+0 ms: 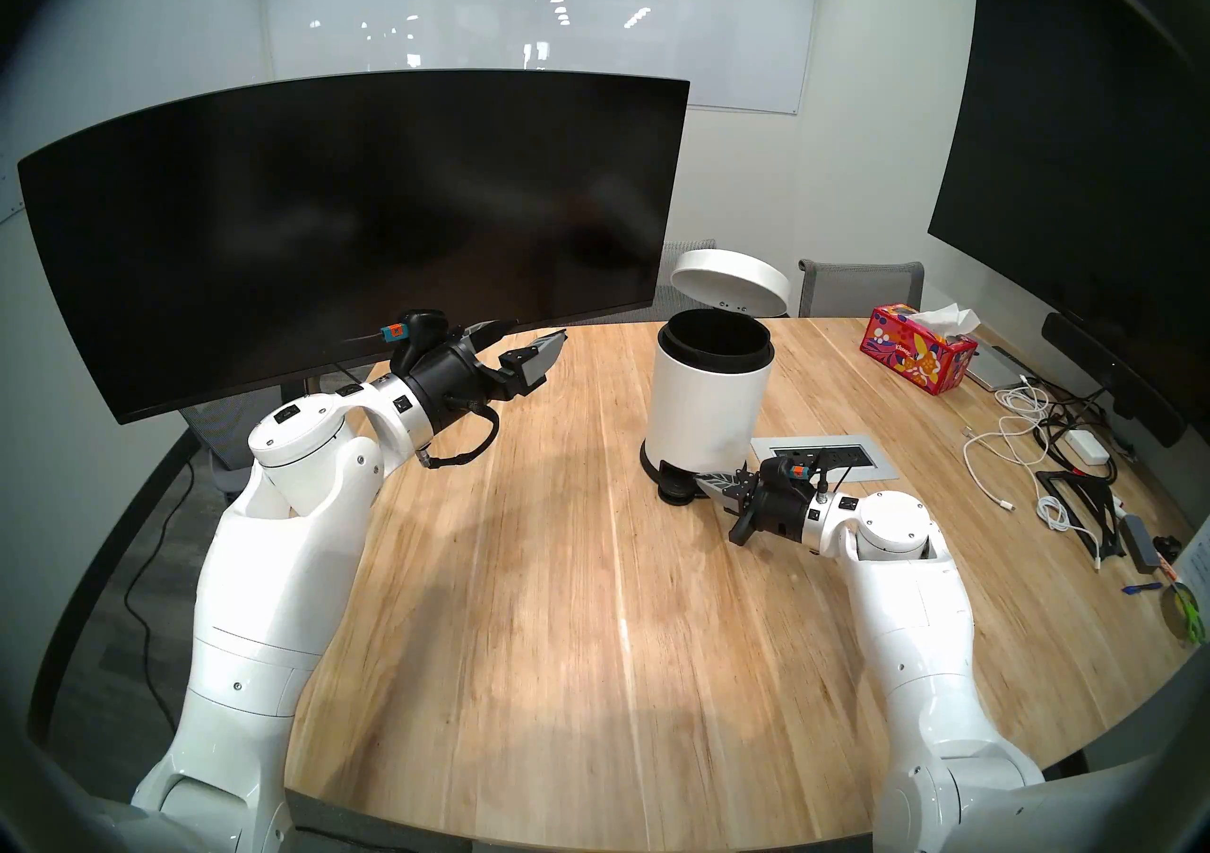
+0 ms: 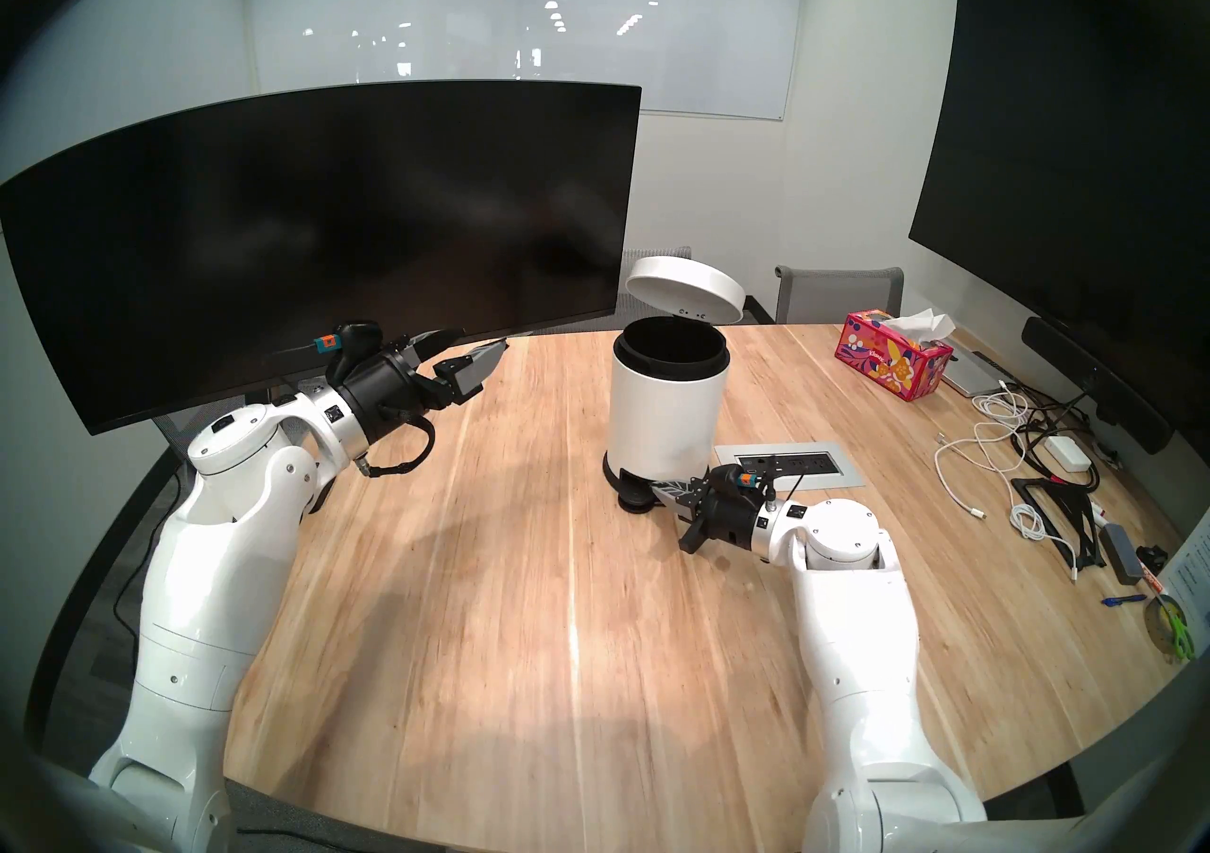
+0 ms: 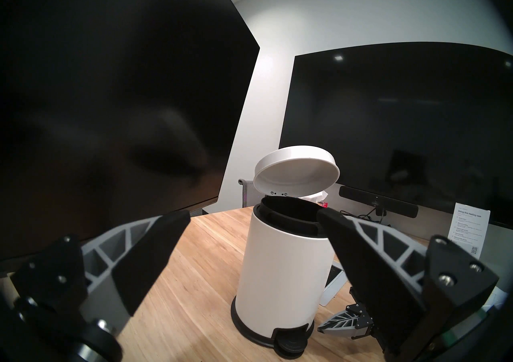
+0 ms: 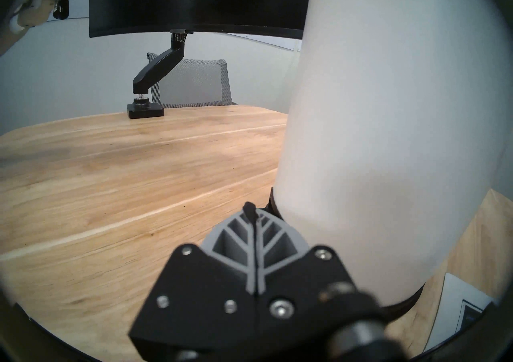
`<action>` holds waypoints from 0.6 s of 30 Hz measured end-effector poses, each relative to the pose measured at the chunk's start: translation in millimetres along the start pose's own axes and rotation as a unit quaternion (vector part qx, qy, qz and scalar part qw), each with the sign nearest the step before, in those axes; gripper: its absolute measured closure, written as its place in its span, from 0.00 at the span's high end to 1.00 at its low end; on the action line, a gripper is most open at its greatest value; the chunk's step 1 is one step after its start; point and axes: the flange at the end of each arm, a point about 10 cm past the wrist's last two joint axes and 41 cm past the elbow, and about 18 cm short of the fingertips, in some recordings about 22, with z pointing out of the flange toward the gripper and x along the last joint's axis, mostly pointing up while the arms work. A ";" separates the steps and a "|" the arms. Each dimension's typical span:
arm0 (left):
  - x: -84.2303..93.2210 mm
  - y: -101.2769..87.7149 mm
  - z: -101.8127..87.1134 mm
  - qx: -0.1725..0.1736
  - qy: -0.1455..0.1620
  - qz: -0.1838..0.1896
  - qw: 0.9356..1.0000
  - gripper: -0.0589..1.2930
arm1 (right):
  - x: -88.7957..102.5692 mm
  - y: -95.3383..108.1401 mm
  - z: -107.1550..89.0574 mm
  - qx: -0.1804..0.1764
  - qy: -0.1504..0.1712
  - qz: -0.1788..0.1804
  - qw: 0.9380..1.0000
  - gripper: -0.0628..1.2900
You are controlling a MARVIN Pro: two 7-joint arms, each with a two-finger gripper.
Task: Peel the sticky note off the monitor, open the trash can lid and drop the sticker into the trash can
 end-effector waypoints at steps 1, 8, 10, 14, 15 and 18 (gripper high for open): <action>0.0 0.0 0.0 0.000 0.000 0.000 1.000 0.97 | 1.2 0.4 -2.0 -0.001 0.001 0.000 1.000 0.03; 0.1 0.0 0.0 0.000 0.000 0.000 1.000 0.97 | 7.3 8.0 -22.2 -0.015 0.003 0.005 1.000 0.03; 0.1 -0.1 0.0 0.000 0.000 0.000 1.000 0.97 | 9.1 11.4 -29.5 -0.022 0.003 0.006 1.000 0.03; 0.1 0.0 0.0 0.000 0.000 0.000 1.000 0.97 | 12.7 17.7 -42.9 -0.035 0.004 0.007 0.999 0.03; 0.1 -0.1 0.0 0.000 0.000 0.000 1.000 0.97 | 13.6 19.0 -45.7 -0.038 0.005 0.007 0.999 0.03; 0.1 0.0 0.0 0.000 0.000 0.000 1.000 0.97 | 18.2 24.2 -56.3 -0.052 0.009 0.007 0.999 0.03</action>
